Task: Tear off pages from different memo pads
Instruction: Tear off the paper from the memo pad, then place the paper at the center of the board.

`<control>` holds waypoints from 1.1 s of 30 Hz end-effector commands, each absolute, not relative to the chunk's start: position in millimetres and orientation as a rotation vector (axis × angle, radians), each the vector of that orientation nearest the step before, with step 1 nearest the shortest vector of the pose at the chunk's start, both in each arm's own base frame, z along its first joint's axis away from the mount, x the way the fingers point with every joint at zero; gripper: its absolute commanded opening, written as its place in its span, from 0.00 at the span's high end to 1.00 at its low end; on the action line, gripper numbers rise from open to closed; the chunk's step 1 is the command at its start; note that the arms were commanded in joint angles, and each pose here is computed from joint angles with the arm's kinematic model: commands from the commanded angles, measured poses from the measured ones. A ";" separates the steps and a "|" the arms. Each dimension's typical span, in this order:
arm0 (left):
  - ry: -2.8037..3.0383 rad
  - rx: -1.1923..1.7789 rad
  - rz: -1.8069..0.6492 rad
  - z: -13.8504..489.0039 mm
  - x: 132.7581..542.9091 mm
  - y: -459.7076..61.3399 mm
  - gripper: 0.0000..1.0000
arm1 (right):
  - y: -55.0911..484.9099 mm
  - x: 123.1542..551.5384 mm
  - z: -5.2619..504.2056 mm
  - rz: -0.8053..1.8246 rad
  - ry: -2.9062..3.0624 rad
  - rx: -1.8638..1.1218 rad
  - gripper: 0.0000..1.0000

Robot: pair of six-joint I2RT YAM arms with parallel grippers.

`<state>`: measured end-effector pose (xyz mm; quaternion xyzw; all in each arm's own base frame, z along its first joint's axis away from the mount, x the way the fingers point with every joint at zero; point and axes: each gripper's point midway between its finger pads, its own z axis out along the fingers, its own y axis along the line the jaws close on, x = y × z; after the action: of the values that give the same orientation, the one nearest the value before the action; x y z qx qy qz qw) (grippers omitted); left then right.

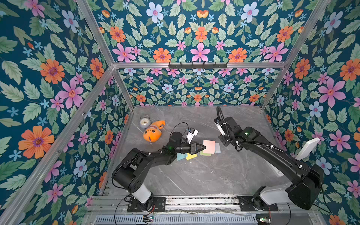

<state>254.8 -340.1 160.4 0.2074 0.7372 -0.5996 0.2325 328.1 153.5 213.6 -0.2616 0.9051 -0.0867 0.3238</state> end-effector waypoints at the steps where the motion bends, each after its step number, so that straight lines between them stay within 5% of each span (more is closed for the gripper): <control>1: 2.038 0.548 -1.643 159.3 260.1 -343.9 1.00 | 129.9 337.5 200.1 -0.254 2.459 -0.551 1.00; 9: 2.159 0.510 -1.616 132.9 267.5 -380.0 1.00 | 54.8 396.5 140.3 -0.476 2.670 -0.145 1.00; 27: 2.224 0.523 -1.575 117.4 269.3 -403.8 1.00 | 18.0 461.1 48.3 -0.699 2.808 -0.109 1.00; 29: 2.220 0.524 -1.577 118.5 270.7 -404.7 1.00 | 18.0 457.6 42.2 -0.691 2.836 -0.106 0.96; 33: 2.203 0.526 -1.579 123.5 275.4 -407.4 1.00 | 31.1 448.8 44.5 -0.542 2.880 -0.072 0.72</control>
<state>271.1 -405.3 117.8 0.1837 0.7890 -0.5579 0.1800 458.1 21.6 39.3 -0.0348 0.9687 -0.2186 0.1127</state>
